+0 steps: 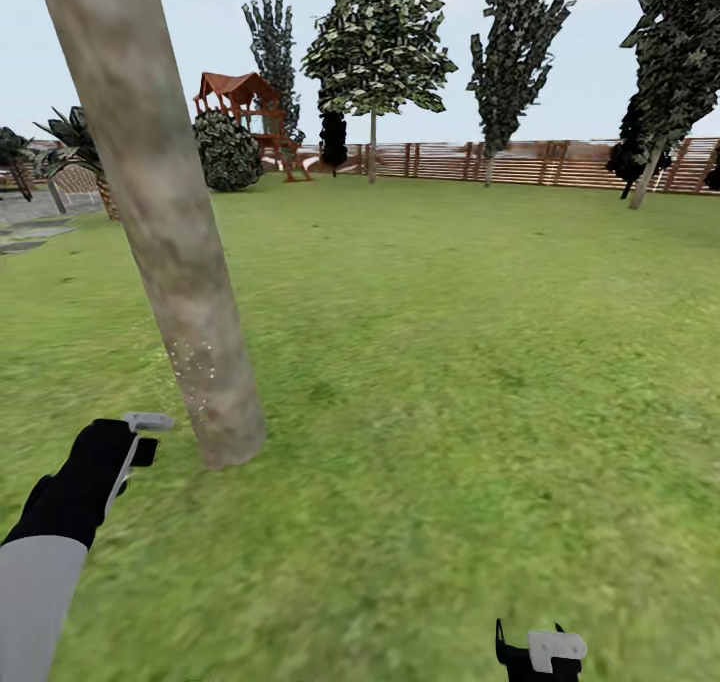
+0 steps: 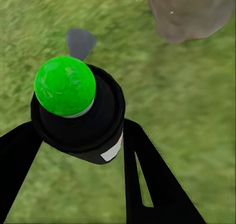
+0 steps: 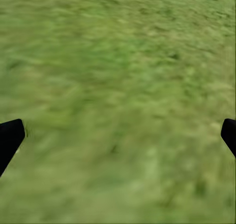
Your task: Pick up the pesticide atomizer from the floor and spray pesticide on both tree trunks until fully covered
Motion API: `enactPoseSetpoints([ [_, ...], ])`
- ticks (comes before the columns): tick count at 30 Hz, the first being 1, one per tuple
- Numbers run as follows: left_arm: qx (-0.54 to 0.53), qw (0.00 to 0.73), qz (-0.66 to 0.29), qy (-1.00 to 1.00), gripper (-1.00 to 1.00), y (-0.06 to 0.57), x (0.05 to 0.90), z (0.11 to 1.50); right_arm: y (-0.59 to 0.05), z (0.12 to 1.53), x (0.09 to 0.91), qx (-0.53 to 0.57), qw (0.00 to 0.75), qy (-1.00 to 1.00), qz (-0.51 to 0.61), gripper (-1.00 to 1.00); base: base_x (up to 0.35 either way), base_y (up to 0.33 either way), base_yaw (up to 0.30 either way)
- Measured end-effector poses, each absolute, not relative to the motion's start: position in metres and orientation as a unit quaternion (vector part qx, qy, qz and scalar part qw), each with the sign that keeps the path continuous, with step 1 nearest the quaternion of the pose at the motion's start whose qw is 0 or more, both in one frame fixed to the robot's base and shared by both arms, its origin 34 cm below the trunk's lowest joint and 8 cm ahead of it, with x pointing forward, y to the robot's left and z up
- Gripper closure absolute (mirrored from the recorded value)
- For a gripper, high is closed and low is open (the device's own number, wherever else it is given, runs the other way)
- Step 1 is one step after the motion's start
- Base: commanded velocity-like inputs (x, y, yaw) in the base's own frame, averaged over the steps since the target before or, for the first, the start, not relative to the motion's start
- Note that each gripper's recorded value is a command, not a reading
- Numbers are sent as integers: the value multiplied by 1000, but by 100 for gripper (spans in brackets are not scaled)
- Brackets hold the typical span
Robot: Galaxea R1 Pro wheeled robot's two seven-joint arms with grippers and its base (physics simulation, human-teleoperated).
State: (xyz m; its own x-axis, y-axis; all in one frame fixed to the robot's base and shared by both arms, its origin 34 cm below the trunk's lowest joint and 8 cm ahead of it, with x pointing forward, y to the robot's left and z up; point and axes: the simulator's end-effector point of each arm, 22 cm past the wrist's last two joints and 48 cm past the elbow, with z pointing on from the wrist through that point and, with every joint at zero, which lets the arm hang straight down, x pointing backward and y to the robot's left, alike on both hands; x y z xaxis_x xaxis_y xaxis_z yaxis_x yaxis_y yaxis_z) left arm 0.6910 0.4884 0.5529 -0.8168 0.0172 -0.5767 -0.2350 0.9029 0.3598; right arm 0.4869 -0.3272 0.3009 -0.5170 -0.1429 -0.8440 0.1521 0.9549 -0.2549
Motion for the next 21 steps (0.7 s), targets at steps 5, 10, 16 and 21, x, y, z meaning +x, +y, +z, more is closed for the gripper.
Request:
enactPoseSetpoints([
  [5, -57, 305, 212, 927, 100, 487, 694, 554, -328, 301, 487, 2, 491, 858, -151, -100, 192, -138, 39],
  [10, -57, 305, 211, 927, 100, 485, 694, 554, -328, 301, 487, 2, 491, 858, -151, -100, 135, -233, 1],
  [16, -57, 303, 216, 926, 100, 490, 692, 554, -328, 301, 487, 2, 491, 858, -151, -100, 9, -107, 36],
  [21, -61, 296, 212, 929, 100, 491, 684, 544, -328, 301, 487, 2, 491, 858, -151, -100, 0, -2, 259],
])
